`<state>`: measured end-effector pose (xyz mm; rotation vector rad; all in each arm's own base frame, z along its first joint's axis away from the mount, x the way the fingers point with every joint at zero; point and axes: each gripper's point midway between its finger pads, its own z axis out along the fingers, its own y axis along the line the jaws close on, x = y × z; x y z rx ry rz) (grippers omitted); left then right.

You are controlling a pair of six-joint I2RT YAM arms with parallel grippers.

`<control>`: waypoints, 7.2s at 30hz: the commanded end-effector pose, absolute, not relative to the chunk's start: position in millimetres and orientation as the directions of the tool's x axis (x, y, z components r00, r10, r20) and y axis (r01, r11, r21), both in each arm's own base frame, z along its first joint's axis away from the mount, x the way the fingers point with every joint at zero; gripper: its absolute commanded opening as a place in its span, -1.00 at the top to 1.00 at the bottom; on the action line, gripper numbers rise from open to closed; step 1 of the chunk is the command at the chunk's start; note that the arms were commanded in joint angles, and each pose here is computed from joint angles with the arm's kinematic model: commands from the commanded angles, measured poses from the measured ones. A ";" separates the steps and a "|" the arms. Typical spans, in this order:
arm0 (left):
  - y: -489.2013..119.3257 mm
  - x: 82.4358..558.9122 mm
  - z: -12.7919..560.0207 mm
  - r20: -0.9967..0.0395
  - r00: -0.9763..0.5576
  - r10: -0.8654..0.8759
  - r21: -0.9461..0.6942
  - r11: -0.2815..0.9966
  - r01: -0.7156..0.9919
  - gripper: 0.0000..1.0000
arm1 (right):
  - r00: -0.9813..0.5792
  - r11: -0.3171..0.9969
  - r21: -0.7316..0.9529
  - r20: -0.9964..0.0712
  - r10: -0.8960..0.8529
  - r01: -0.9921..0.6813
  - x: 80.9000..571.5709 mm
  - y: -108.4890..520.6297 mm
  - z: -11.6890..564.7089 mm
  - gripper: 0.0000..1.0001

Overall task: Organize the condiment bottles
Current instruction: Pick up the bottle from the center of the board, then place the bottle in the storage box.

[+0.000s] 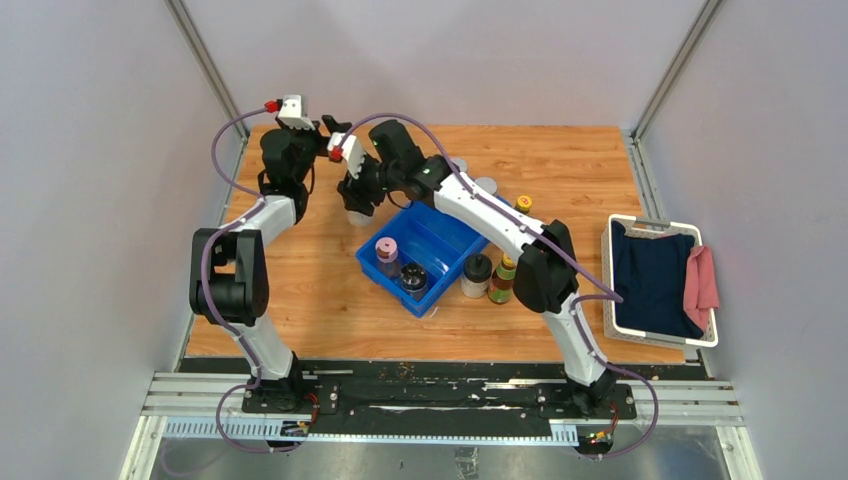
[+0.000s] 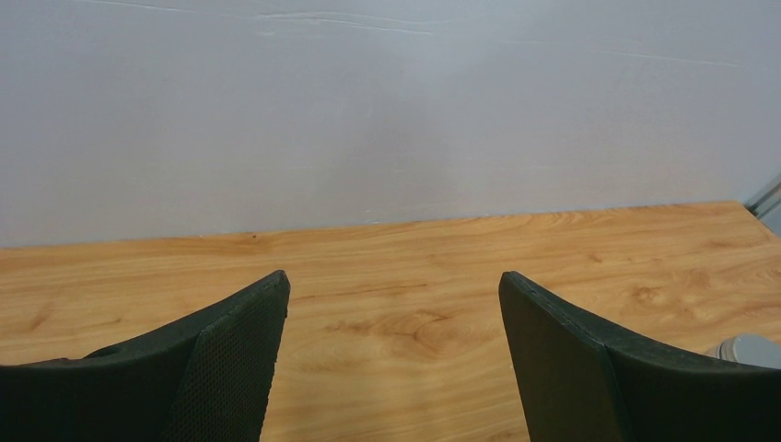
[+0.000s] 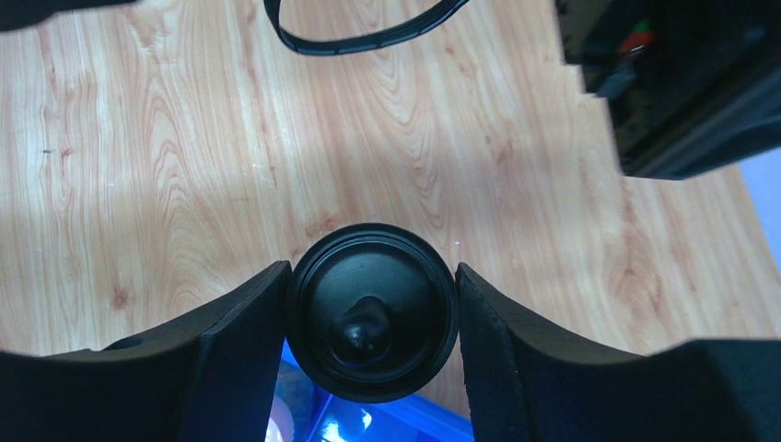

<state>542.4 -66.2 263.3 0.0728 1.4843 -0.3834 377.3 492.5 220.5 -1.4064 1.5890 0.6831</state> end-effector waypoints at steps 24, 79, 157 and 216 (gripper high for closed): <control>-72.3 542.1 255.1 -0.977 0.039 -0.209 -0.187 0.934 0.305 -0.73 | 0.108 0.378 -0.271 -0.910 -0.400 -0.885 379.6 420.8 307.1 1.00; -95.4 538.8 252.6 -0.979 0.029 -0.203 -0.181 0.923 0.340 -0.73 | -0.021 0.432 -0.185 -0.902 -0.431 -0.883 351.9 370.8 274.7 1.00; -103.5 549.9 220.3 -0.982 -0.013 -0.188 -0.182 0.923 0.339 -0.72 | -0.167 0.406 -0.042 -0.869 -0.467 -0.913 363.0 375.6 179.9 1.00; -104.6 550.2 213.2 -0.982 -0.003 -0.190 -0.180 0.921 0.347 -0.73 | -0.146 0.422 -0.067 -0.880 -0.453 -0.904 383.1 390.9 165.1 -0.64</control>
